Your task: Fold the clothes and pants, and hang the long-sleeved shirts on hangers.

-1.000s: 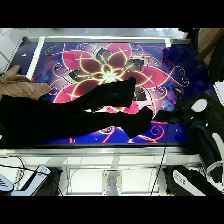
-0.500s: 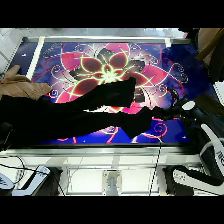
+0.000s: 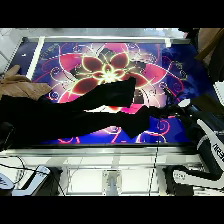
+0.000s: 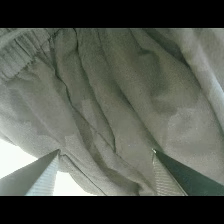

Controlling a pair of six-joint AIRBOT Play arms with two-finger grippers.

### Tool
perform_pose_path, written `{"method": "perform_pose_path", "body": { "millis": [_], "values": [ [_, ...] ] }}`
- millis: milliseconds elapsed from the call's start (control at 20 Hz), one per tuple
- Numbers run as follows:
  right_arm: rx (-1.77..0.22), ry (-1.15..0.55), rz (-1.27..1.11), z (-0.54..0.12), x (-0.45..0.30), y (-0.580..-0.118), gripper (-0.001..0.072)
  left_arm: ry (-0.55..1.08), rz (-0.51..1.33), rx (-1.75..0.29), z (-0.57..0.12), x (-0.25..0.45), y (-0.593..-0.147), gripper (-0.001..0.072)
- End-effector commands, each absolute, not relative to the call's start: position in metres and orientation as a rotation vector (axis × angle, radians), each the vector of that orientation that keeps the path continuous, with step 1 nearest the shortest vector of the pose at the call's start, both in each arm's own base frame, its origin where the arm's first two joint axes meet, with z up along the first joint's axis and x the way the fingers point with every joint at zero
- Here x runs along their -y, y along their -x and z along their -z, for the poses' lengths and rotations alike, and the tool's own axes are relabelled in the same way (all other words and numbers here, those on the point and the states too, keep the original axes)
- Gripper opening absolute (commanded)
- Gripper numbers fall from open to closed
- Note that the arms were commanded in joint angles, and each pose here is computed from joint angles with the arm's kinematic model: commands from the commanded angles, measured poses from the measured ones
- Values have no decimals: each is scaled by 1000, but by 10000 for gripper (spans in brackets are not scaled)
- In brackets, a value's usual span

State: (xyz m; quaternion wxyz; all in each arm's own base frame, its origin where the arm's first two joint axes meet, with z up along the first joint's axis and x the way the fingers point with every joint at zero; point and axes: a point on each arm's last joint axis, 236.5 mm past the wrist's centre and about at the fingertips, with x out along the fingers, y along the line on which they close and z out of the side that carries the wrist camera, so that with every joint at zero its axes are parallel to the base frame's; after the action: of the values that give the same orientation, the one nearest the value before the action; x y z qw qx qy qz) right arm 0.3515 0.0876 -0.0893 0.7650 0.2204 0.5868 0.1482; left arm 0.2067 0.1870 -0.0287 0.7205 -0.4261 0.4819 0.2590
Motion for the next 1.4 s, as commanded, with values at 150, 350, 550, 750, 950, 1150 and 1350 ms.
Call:
{"method": "perform_pose_path", "body": {
  "millis": [150,350,550,750,950,1150,1350],
  "values": [
    [-1228,-293,-424,-2,-73,-358,4,935,-568,-1066,29,-187,-207,646],
    [-1066,-163,-293,-122,-44,-346,4,935,-568,-1065,28,-187,-207,645],
    [-965,-187,-264,-171,-51,-331,4,935,-568,-1065,28,-187,-207,645],
    [-1029,-289,-184,-112,-42,-380,303,953,-557,-1050,27,-185,-211,645],
    [-1048,-433,-141,-38,-42,-448,343,954,-556,-1049,26,-185,-211,646],
    [-1225,-347,-36,5,9,-421,343,954,-556,-1049,26,-185,-211,646],
    [-1236,-351,85,-18,82,-371,343,954,-556,-1049,26,-185,-211,646]
  ]
}}
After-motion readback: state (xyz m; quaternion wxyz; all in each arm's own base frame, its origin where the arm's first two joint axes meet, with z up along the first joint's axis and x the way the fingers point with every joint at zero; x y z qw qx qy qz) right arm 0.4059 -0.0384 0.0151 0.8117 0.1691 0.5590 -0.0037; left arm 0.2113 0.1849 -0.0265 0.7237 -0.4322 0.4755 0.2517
